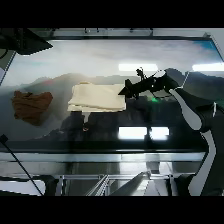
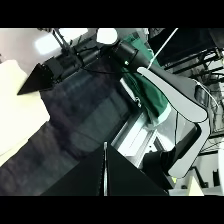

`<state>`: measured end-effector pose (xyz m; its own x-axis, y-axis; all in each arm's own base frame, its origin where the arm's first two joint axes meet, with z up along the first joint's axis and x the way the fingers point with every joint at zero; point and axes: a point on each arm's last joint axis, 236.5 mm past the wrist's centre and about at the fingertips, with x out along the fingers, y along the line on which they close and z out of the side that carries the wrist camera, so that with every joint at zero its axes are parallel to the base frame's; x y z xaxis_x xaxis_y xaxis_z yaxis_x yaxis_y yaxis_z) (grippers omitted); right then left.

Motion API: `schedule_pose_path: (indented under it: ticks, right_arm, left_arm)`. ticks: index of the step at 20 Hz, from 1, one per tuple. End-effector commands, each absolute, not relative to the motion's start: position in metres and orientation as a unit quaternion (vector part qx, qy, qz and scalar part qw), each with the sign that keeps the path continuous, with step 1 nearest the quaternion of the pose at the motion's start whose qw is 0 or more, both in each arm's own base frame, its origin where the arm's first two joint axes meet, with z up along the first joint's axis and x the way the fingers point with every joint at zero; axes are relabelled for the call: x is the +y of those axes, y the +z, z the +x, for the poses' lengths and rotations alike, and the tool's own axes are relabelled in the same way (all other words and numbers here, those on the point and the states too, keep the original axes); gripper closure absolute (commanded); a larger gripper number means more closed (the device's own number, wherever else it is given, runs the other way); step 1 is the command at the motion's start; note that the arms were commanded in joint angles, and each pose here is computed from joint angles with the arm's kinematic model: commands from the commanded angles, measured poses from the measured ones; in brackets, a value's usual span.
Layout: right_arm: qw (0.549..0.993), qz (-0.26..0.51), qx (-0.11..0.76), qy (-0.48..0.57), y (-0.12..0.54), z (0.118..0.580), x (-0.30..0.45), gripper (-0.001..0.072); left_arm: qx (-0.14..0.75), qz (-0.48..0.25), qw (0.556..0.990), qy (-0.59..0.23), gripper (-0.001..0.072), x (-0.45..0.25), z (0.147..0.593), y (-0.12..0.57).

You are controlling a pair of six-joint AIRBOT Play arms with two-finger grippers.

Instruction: Fold the shirts.

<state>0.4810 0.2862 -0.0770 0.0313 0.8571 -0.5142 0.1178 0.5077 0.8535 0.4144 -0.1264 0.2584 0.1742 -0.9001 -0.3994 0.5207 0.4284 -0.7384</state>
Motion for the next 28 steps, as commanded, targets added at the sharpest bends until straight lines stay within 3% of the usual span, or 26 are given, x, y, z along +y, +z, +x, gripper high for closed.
schedule_pose_path:
  ticks: [1, 4, 7, 9, 11, 14, 19, 22, 27, 28]
  right_arm:
    - [0.611, 0.406, 0.589, 0.338, -0.025, 0.49, 0.276, 0.0697]
    - [0.684, 0.406, 0.511, 0.326, 0.066, 0.516, 0.205, 0.0698]
    - [0.763, 0.42, 0.446, 0.208, 0.142, 0.518, 0.074, 0.0698]
    - [0.797, 0.411, 0.436, 0.08, 0.16, 0.489, -0.024, 0.0698]
    - [0.801, 0.403, 0.438, -0.063, 0.162, 0.439, -0.115, 0.0699]
    - [0.766, 0.393, 0.459, -0.219, 0.158, 0.349, -0.205, 0.0698]
    - [0.608, 0.399, 0.578, -0.37, 0.092, 0.208, -0.25, 0.0697]
    - [0.566, 0.404, 0.624, -0.357, 0.033, 0.184, -0.236, 0.0697]
    - [0.566, 0.372, 0.631, -0.379, 0.006, 0.172, -0.249, 0.0694]
    - [0.56, 0.373, 0.636, -0.377, 0.007, 0.169, -0.246, 0.0593]
  left_arm:
    - [0.422, -0.225, 0.732, -0.485, 0.0689, -0.127, 0.414, 0.258]
    - [0.422, -0.22, 0.731, -0.489, 0.0689, -0.127, 0.413, 0.257]
    - [0.424, -0.213, 0.728, -0.494, 0.0689, -0.127, 0.409, 0.256]
    - [0.426, -0.21, 0.726, -0.497, 0.0689, -0.127, 0.407, 0.256]
    - [0.425, -0.208, 0.726, -0.499, 0.0689, -0.127, 0.407, 0.256]
    - [0.427, -0.203, 0.724, -0.502, 0.0689, -0.127, 0.405, 0.255]
    - [0.427, -0.201, 0.723, -0.504, 0.0689, -0.127, 0.403, 0.254]
    - [0.43, -0.2, 0.72, -0.506, 0.0689, -0.127, 0.401, 0.254]
    - [0.437, -0.197, 0.714, -0.511, 0.0689, -0.127, 0.396, 0.253]
    - [0.437, -0.197, 0.714, -0.511, 0.0689, -0.128, 0.396, 0.253]
